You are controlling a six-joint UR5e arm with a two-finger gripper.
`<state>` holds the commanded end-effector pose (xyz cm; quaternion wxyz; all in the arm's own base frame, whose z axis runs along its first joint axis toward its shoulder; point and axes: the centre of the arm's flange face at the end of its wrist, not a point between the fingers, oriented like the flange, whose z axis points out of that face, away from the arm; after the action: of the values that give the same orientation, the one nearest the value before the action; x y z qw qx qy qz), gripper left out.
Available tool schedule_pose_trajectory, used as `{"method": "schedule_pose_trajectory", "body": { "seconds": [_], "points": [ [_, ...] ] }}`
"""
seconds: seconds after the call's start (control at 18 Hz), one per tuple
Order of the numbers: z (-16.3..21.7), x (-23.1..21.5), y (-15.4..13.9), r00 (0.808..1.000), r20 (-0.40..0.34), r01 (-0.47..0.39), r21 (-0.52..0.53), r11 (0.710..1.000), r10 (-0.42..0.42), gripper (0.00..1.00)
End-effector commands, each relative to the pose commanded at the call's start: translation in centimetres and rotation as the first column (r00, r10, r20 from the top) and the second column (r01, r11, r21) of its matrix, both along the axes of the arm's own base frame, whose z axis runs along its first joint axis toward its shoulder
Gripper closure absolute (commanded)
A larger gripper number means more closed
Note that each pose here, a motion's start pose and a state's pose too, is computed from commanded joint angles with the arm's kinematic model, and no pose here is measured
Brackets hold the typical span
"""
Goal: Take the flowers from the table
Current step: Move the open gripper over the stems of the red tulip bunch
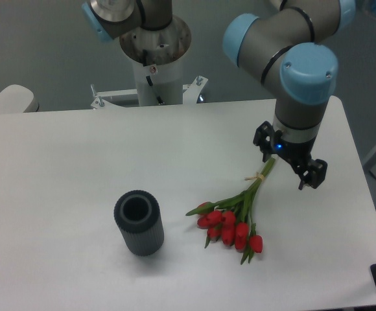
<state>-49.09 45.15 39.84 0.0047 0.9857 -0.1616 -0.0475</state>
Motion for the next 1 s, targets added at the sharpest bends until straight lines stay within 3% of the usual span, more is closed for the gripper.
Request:
{"method": "schedule_pose_trajectory", "body": {
  "seconds": [0.17,0.33,0.5,0.78,1.0],
  "points": [
    [-2.2,1.0,-0.4,0.997,0.035,-0.074,-0.008,0.997,0.074,0.0],
    [-3.0,1.9,0.6,0.995,0.029,-0.095,0.005,0.995,0.095,0.0],
    [-5.2,2.0,0.5,0.967,0.111,-0.236,0.036,0.971,0.231,0.0],
    [-7.2,0.7,-0.1,0.957,0.153,-0.255,0.039,0.966,0.247,0.0],
    [-10.4,-0.1,-0.8,0.97,0.169,-0.182,0.023,0.983,0.175,0.0]
  ]
}}
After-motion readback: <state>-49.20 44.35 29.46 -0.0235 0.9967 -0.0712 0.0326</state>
